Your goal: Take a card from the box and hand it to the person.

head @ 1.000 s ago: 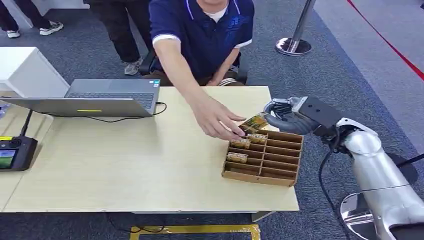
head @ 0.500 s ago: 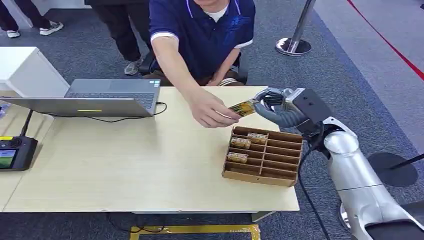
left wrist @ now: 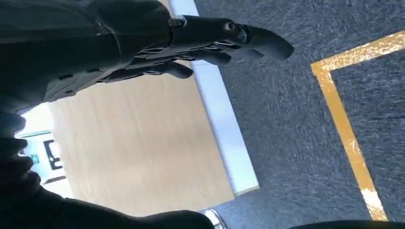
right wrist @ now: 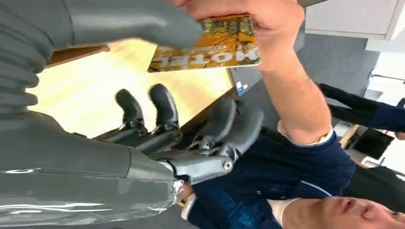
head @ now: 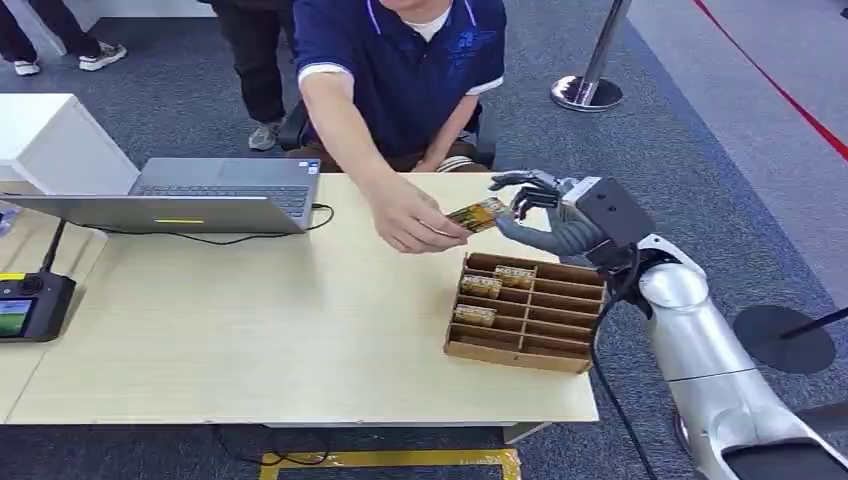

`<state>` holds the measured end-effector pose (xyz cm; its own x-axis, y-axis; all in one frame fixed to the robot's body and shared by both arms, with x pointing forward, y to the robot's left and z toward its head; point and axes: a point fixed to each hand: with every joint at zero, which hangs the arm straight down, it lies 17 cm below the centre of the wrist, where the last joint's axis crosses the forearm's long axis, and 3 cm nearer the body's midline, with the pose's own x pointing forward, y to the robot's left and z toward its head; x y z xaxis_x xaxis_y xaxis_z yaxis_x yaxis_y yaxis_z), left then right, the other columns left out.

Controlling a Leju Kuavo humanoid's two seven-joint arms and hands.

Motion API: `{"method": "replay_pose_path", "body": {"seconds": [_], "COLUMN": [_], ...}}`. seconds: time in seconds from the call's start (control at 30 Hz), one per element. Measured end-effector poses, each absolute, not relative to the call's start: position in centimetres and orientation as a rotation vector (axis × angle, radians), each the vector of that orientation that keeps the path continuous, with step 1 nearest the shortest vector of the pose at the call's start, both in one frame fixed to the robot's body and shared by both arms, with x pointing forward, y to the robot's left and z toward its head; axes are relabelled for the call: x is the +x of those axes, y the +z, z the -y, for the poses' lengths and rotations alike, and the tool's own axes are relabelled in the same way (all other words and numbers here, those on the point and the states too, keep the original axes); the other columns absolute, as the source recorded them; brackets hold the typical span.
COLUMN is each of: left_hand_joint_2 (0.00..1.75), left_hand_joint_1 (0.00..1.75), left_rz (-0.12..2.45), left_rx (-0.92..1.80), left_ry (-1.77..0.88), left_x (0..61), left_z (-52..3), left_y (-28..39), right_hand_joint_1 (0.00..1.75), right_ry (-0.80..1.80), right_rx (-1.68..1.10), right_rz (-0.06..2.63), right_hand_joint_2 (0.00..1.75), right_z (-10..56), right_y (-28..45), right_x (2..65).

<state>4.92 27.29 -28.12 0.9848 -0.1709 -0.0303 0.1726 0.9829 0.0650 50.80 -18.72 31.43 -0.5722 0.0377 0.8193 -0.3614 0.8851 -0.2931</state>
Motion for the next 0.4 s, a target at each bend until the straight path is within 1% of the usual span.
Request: {"method": "replay_pose_path", "body": {"seconds": [0.03,0.17,0.2,0.23,0.4], "left_hand_joint_2": [0.0,0.0,0.0,0.0,0.0], "left_hand_joint_1": [0.0,0.0,0.0,0.0,0.0], "left_rz": [-0.024,-0.028,-0.028,-0.028,-0.029], "left_rx": [0.068,0.078,0.08,0.082,0.084], "left_ry": [-0.173,-0.165,-0.164,-0.164,-0.162], "left_x": [4.95,4.92,4.92,4.92,4.91], "left_z": [-27.32,-27.5,-27.53,-27.57,-27.61], "left_y": [-28.12,-28.13,-28.13,-28.14,-28.14], "right_hand_joint_1": [0.0,0.0,0.7,1.75,1.75], "right_ry": [0.544,0.542,0.542,0.54,0.532], "right_rx": [0.233,0.232,0.233,0.235,0.237], "right_rz": [2.121,2.122,2.122,2.122,2.129], "right_hand_joint_2": [1.75,1.75,1.75,1.75,1.75], "right_z": [18.7,18.7,18.68,18.6,18.59], "right_y": [31.43,31.45,31.46,31.48,31.61], "right_x": [50.79,50.81,50.8,50.8,50.78]}}
